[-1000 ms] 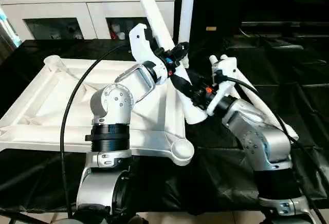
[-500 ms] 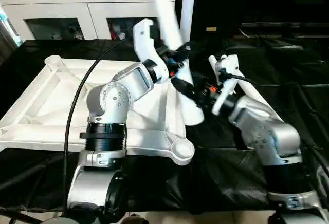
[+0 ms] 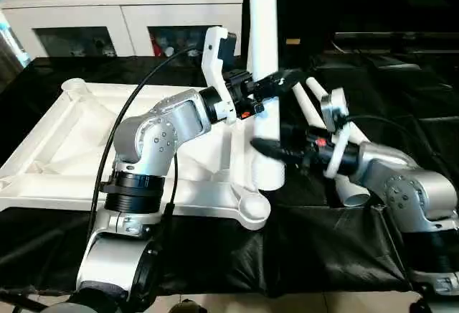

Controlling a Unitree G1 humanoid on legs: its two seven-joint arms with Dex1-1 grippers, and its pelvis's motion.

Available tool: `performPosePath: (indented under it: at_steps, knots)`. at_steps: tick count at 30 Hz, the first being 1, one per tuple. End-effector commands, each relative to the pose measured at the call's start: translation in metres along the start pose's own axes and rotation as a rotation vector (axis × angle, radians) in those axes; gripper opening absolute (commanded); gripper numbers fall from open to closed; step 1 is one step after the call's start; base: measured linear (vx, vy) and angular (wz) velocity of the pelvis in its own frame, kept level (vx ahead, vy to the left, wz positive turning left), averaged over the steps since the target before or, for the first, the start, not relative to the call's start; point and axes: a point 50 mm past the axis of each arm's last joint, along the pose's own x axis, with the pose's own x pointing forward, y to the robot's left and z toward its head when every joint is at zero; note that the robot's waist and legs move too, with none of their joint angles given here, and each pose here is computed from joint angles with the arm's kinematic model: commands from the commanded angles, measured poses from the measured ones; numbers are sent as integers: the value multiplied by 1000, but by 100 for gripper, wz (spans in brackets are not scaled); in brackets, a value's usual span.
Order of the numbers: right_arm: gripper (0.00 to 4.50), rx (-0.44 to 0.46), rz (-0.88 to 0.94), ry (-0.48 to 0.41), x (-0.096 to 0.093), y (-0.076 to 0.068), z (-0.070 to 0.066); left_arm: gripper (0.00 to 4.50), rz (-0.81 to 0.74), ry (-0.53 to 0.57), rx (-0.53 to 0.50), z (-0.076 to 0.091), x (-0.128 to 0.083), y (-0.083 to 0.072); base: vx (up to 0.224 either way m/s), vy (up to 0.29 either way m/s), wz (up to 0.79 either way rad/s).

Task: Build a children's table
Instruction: Pick table leg

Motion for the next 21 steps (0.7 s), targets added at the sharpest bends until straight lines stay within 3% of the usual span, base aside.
performPosePath:
  at_steps: [1, 3, 9, 15, 17, 21]
  knots:
    - [276, 2, 6, 24, 1, 1, -1, 186, -48, -17, 21, 5, -1, -6, 0, 0, 0]
    - [273, 7, 8, 29, 1, 1, -2, 186, -54, -16, 18, 5, -1, -7, 0, 0, 0]
    - [201, 19, 19, 15, 3, 3, -2, 186, -67, -17, 8, 3, -3, -7, 0, 0, 0]
    - [190, 19, 19, 5, 6, 5, -3, 186, -23, -25, -3, 2, -3, -4, 0, 0, 0]
    - [189, 15, 13, -2, 8, 6, -3, 242, 21, -29, -15, 2, -3, 0, 0, 0, 0]
    - [189, 2, -8, -31, 13, 8, -1, 276, 141, -30, -6, -2, -1, 6, 0, 0, 0]
